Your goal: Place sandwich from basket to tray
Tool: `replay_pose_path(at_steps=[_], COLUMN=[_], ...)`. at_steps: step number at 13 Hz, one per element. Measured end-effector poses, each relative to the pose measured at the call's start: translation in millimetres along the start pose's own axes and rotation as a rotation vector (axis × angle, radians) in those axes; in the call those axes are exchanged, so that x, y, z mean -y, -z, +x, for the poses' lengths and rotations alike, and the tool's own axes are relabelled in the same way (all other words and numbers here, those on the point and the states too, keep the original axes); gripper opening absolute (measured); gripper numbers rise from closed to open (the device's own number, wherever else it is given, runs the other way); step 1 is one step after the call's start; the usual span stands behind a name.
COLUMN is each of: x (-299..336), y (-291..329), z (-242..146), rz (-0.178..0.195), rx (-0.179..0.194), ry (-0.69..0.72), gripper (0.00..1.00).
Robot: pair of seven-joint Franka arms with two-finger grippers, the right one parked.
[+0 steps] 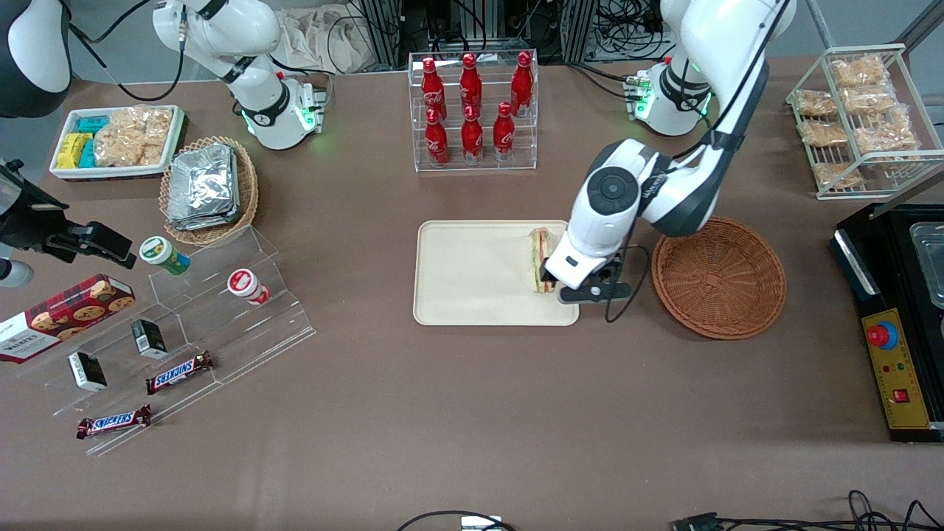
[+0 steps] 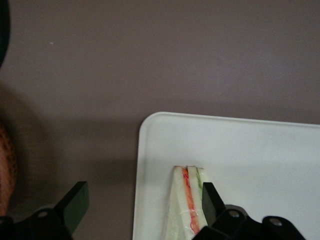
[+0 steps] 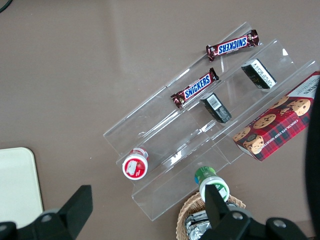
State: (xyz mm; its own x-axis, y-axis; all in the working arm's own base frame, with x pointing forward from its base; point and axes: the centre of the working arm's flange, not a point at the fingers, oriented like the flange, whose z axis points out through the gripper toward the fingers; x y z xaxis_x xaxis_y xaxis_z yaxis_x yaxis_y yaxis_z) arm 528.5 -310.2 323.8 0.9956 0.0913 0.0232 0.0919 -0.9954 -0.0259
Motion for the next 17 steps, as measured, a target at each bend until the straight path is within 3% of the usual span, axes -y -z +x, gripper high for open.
replay_pose_path(at_steps=[3,6,8,11,17], x=[52.1,97.8,131.1,187.2,258.7], y=[51.9,82.7,91.9,112.2,155.8], z=[29.1,47.2,57.1,65.4,62.0], rz=[0.054,0.06,0.068,0.055,0.007], rx=[-0.007,-0.039,-0.028,0.01,0.026], ry=[0.105,0.186,0.187,0.143,0.031], gripper=[1.0,1.0,1.0,1.0,1.0])
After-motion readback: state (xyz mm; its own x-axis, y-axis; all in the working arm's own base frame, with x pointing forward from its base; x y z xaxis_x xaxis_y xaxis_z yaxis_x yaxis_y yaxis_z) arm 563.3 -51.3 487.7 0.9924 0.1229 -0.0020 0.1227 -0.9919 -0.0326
